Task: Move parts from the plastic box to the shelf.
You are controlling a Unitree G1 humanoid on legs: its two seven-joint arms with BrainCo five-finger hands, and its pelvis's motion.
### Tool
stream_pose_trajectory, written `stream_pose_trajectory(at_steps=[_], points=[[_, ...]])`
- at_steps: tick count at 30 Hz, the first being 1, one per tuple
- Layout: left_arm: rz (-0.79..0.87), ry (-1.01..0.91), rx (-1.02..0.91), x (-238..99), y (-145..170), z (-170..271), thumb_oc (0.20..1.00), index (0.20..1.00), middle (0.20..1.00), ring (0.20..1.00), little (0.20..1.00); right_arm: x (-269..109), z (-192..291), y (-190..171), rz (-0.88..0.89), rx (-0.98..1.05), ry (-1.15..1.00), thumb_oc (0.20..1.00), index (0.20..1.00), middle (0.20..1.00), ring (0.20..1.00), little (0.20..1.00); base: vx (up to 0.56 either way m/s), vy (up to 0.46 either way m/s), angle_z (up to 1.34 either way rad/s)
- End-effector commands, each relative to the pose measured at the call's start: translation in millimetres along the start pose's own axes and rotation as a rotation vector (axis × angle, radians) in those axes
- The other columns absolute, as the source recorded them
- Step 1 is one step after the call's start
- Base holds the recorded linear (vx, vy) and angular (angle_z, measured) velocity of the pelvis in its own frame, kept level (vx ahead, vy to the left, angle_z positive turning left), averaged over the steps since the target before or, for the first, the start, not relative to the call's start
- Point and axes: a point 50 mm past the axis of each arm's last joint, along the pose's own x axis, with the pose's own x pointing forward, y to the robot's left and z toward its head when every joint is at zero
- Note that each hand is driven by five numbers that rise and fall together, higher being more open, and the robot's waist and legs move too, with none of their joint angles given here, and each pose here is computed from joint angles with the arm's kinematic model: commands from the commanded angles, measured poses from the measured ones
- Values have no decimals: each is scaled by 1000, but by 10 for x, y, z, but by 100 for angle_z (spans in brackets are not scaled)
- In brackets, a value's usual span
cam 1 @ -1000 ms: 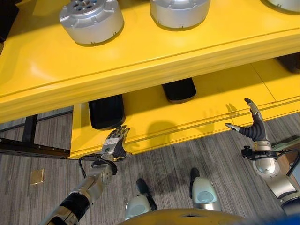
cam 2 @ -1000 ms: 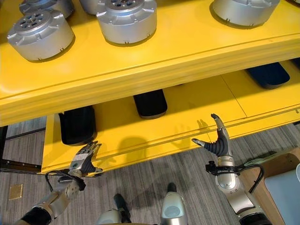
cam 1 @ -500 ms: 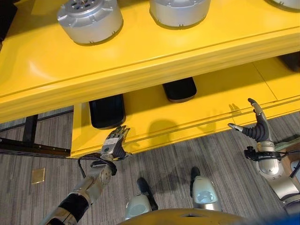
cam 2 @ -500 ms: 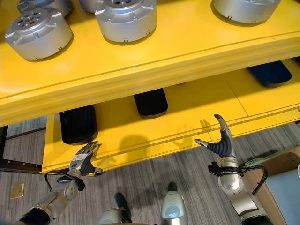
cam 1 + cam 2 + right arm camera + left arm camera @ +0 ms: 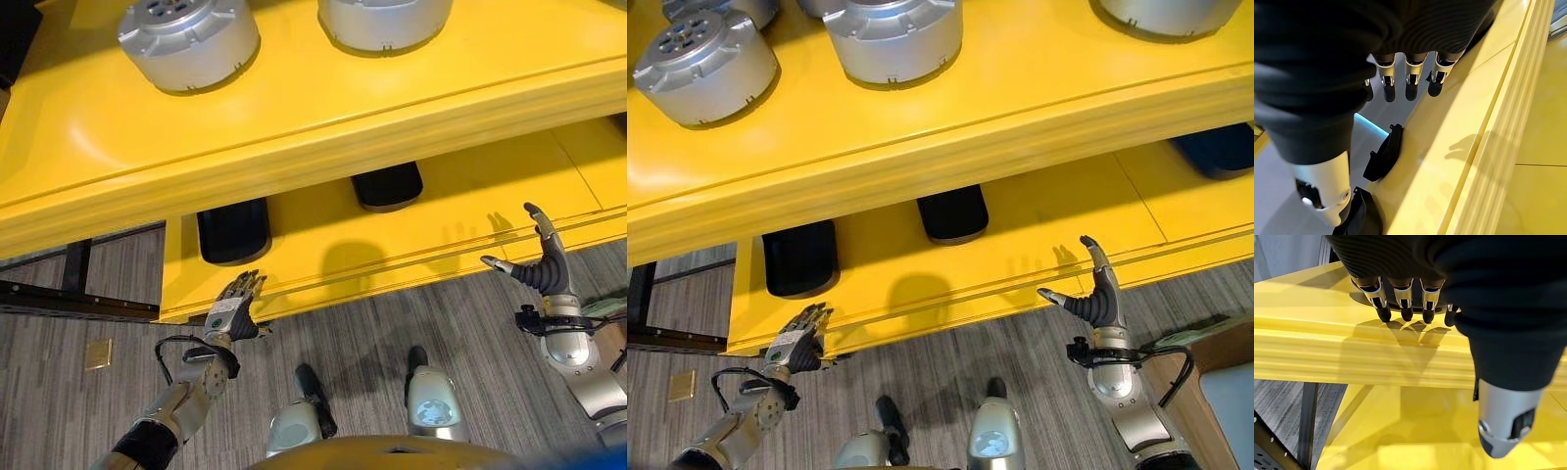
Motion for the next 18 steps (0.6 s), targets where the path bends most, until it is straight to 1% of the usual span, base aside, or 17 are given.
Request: stream_pose_trajectory(at_steps=[1, 5, 7, 10, 12, 16, 18], points=[[-121, 199, 101, -334, -128, -512, 1000, 1000, 1000, 1000, 1000, 95, 217, -110, -61, 44, -102, 1000, 1000, 1000, 1000, 1000, 35, -17, 6], [-105, 291, 96, -377, -179, -616, 1000, 1000, 1000, 1000, 1000, 81, 198, -109, -74, 51, -90, 1000, 1000, 1000, 1000, 1000, 59, -27, 5], [-98, 305, 101, -401, -211, -637, 1000, 1000, 1000, 1000, 1000, 76, 195, -110, -68, 47, -85, 1000, 1000, 1000, 1000, 1000, 57, -14, 1], [-69, 296, 59, -370, -190, -627, 1000, 1000, 1000, 1000, 1000, 59, 187, -112, -57, 45, -79, 1000, 1000, 1000, 1000, 1000, 68, -3, 0], [-87, 289, 86, -329, -197, -608, 1000, 1000, 1000, 1000, 1000, 52, 180, -107, -45, 41, -79, 1000, 1000, 1000, 1000, 1000, 36, -7, 0], [-88, 305, 76, -277, -232, -584, 1000, 1000, 1000, 1000, 1000, 58, 180, -78, -34, 42, -80, 1000, 1000, 1000, 1000, 1000, 35, -4, 0], [-104, 347, 50, -257, -275, -609, 1000, 1000, 1000, 1000, 1000, 67, 176, -66, -17, 39, -75, 1000, 1000, 1000, 1000, 1000, 49, 2, -3]])
